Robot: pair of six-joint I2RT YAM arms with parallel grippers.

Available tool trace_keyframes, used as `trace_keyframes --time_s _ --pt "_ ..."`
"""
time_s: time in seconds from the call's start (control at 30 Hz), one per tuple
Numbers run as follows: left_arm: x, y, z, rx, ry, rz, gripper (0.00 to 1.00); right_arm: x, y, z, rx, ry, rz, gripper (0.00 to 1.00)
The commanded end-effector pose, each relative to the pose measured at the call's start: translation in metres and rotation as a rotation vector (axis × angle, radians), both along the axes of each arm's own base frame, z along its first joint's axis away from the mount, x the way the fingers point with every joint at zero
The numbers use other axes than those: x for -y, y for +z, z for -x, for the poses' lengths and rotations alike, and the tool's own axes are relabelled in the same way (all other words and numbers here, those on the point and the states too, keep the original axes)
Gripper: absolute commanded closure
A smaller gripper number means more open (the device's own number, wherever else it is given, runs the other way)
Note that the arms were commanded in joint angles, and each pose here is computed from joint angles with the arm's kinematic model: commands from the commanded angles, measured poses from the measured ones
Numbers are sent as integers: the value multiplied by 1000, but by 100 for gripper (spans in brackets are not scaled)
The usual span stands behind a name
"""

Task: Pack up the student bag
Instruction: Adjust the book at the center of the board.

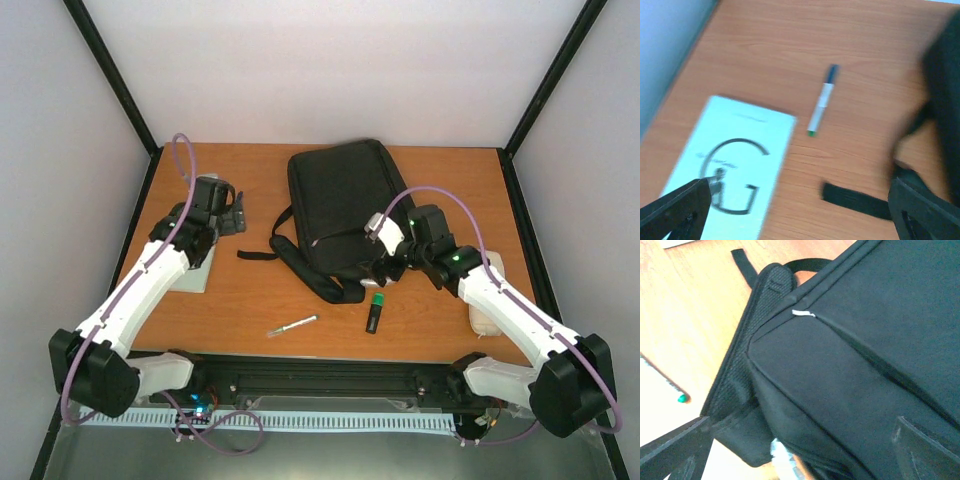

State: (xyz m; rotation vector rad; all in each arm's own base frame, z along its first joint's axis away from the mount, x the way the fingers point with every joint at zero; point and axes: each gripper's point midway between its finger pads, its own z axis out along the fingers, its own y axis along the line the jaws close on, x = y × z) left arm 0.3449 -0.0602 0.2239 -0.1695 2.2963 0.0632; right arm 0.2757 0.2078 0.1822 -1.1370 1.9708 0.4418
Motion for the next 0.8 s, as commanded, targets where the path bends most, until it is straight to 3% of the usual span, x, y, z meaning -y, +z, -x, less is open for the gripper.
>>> trace_keyframes --time_s 0.0,0.13,0.27,0.47,0.63,0.77 --pt "-87 0 13 3 458 -187 0 -7 5 9 -27 33 -73 0" --pt "-92 -26 -7 -114 407 -133 0 -10 6 13 -40 62 -78 0" --pt "-116 -55 -26 -257 474 -104 0 -12 3 21 -65 101 -81 0" --pt "-140 -84 -51 -308 513 40 0 -13 3 28 -79 127 -82 0" --pt "-165 -115 -65 -401 546 55 0 -13 5 33 -77 143 -84 0" --pt "-165 -148 -81 -490 449 155 0 -10 4 35 -68 144 -74 0"
